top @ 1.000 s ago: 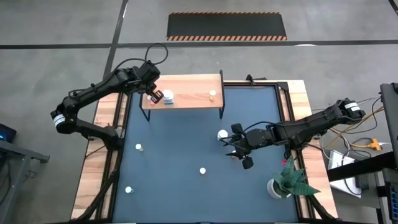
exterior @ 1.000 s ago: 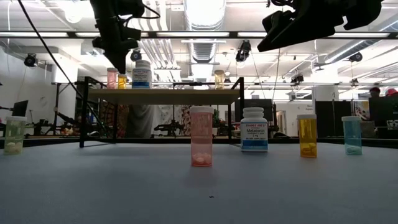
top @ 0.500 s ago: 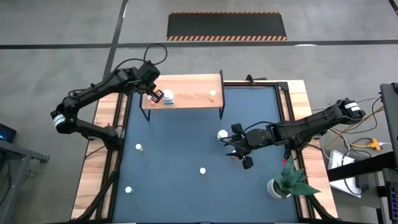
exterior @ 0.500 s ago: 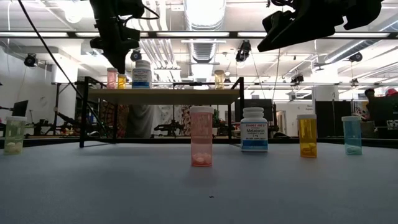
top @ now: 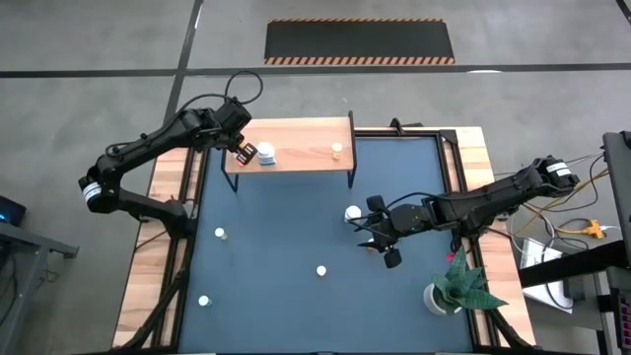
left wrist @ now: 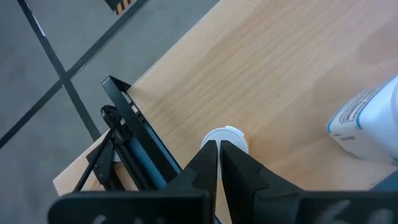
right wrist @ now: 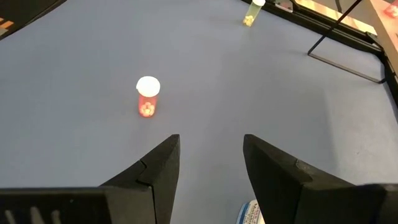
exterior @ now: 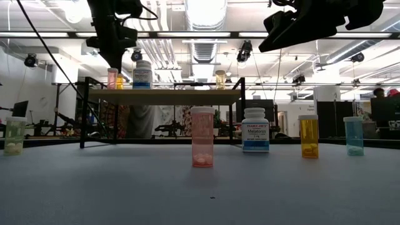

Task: Pick and place medicine bottles onto shelf by color
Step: Put the left orange pill bottle on the shelf, then put the pink pill bottle on the shelf

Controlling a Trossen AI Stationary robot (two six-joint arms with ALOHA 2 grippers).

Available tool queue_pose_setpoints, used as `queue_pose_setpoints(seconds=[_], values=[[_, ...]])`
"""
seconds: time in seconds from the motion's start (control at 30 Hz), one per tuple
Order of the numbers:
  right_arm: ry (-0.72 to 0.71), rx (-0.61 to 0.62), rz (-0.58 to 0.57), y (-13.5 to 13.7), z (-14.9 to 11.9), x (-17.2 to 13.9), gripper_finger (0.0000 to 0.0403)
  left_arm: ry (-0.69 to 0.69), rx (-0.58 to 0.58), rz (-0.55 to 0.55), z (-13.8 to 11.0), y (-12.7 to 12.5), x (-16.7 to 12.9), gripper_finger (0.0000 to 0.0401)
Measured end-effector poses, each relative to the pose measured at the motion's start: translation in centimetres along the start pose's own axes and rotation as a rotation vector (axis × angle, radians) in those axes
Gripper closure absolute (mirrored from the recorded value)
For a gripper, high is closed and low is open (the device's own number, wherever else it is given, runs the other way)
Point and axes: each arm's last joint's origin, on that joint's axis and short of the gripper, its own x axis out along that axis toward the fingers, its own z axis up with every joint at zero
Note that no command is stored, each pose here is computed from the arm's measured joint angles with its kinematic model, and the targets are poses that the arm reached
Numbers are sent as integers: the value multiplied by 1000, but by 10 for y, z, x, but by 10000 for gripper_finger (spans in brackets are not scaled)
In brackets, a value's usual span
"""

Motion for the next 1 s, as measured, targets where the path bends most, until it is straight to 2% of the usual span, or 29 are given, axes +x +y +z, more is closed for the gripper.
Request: queue_pose_setpoints(seconds=[0.53, 0.73, 0.87, 1.0], values=[[0, 0, -2, 0, 0, 0, 234, -13, -4, -8, 0, 0, -2, 396], [1, 0, -2, 0, 0, 0, 234, -77, -30, -25, 6, 6, -18, 396], [0, 0, -2, 0, 0, 0, 234, -153, -46, -100, 10, 4, -35, 396], [0, 23, -2, 0, 0, 0, 234, -249, -31, -234, 5, -12, -57, 396]])
